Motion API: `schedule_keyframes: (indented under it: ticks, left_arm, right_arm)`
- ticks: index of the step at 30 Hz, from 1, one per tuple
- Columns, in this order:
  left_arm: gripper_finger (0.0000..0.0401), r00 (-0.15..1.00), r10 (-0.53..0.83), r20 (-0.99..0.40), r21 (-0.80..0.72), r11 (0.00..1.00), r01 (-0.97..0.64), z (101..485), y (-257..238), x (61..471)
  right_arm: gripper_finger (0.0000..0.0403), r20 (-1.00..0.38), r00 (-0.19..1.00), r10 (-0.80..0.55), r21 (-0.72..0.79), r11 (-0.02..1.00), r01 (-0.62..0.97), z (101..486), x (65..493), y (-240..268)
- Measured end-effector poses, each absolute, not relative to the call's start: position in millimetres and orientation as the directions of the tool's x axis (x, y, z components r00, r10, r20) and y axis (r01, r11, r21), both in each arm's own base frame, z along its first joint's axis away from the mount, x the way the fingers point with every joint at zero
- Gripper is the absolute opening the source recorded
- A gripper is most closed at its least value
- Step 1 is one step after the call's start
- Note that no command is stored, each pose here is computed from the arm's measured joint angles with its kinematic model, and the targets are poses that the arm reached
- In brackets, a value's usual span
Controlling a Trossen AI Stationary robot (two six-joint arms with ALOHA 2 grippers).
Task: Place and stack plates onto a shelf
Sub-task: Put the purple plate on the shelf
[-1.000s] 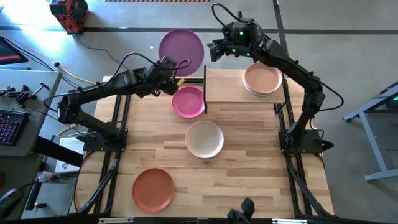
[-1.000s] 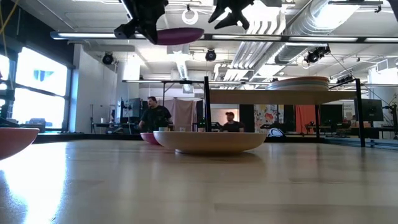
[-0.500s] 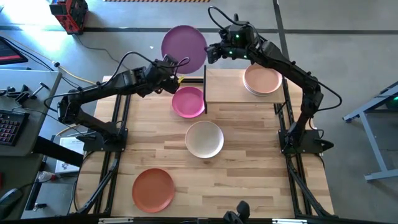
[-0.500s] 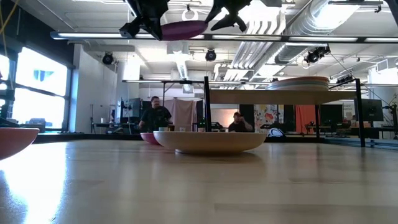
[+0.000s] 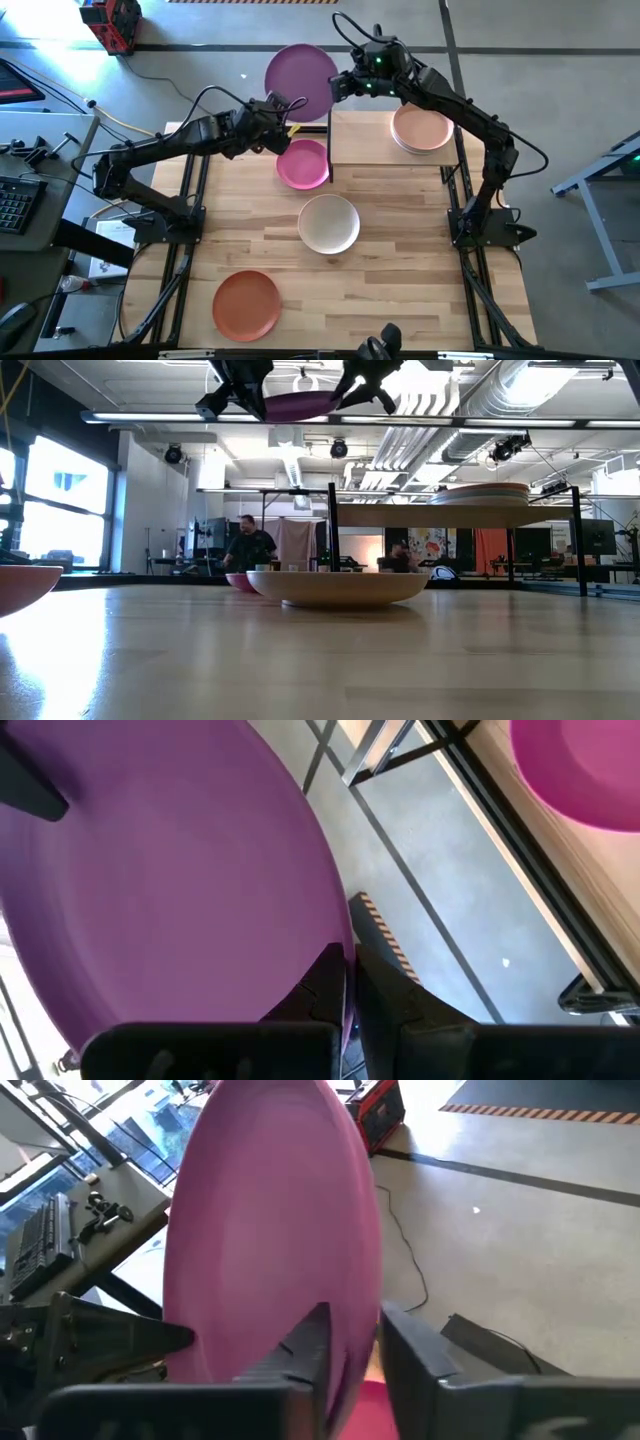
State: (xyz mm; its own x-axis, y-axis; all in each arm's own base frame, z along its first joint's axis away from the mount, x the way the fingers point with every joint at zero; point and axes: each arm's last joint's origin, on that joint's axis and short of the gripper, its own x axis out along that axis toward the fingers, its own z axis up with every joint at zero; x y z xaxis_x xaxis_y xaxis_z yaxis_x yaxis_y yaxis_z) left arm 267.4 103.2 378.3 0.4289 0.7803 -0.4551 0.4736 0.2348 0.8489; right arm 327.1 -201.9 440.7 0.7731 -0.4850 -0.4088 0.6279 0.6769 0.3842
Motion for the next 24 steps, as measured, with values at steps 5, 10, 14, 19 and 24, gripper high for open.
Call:
schedule_keyframes:
  ticks: [5,10,14,19,24]
  left_arm:
    - [0.0001,0.437,0.775,-0.457,0.849,0.234,0.473,378.4,102.6,267.8]
    - [0.0002,0.446,0.765,-0.465,0.850,0.245,0.466,376.5,102.7,268.2]
    - [0.0015,0.455,0.760,-0.465,0.866,0.284,0.411,375.8,102.7,270.2]
    - [0.0033,0.455,0.759,-0.465,0.879,0.332,0.343,375.7,102.7,270.4]
    - [0.0052,0.453,0.759,-0.467,0.884,0.379,0.275,375.5,102.7,270.2]
  right_arm:
    - [0.0007,-0.408,0.771,-0.489,0.383,0.675,0.631,440.7,326.9,-202.5]
    - [0.0006,-0.411,0.770,-0.489,0.391,0.668,0.633,440.3,327.0,-202.5]
    - [0.0004,-0.414,0.768,-0.488,0.390,0.668,0.634,439.9,326.8,-202.4]
    - [0.0002,-0.437,0.756,-0.487,0.381,0.661,0.647,437.6,325.9,-202.1]
    - [0.0001,-0.459,0.737,-0.496,0.369,0.648,0.666,435.5,324.7,-201.9]
